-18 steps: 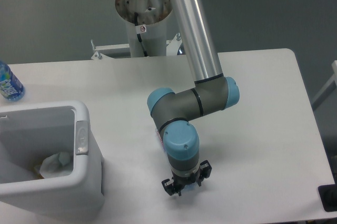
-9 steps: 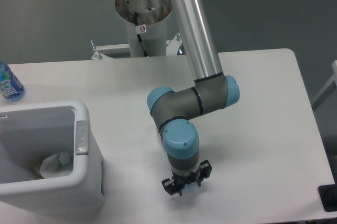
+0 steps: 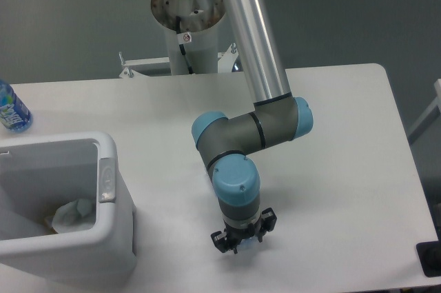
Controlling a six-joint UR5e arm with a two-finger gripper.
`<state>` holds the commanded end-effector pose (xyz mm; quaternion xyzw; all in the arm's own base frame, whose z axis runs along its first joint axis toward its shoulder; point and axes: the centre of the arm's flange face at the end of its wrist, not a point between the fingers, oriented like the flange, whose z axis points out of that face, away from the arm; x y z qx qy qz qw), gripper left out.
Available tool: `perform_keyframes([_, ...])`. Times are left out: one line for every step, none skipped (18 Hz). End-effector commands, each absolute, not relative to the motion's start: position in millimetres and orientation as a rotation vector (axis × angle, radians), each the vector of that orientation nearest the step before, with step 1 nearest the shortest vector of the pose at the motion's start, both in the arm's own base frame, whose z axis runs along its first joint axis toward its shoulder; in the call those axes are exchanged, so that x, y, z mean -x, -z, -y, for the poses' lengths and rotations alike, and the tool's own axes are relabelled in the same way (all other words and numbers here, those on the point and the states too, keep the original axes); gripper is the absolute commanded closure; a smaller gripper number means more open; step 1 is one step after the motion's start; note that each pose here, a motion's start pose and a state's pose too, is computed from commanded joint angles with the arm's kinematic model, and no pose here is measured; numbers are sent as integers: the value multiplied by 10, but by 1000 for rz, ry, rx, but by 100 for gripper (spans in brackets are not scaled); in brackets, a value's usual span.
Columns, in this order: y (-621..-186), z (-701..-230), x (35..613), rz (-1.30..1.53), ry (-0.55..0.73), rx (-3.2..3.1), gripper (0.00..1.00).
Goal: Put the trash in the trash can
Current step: 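Lower the gripper around the bottle's middle and close on it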
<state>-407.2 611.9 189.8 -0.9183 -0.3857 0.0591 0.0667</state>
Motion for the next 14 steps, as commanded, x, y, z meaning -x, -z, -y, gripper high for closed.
perform_keyframes([-1906,-6124,4076,1156,-180,2769,52])
perform_keyframes([-1906,-6125,4075,1147,-179,2772,52])
perform_keyframes([-1917,-6123,4076,1145,-182,2772,52])
perform_keyframes([-1928,-6123,4075,1138,-183,2773,52])
perform_keyframes([-1979,-6126,4076,1125,-185,2771,54])
perform_keyframes([-2009,-6123,4073,1112,-187,2775,60])
perform_keyframes([-2034,-6118,4067,1098,-187,2779,61])
perform_keyframes([-2034,-6118,4067,1096,-187,2780,61])
perform_keyframes([-2034,-6118,4067,1094,-187,2781,61])
perform_keyframes([-2038,-6115,4064,1094,-187,2781,61])
perform_keyframes([-2049,-6114,4063,1093,-188,2779,61])
perform_keyframes([-2069,-6117,4067,1092,-193,2776,61])
perform_keyframes([-2069,-6117,4068,1092,-193,2776,61])
perform_keyframes([-2102,-6126,4077,1090,-196,2769,61])
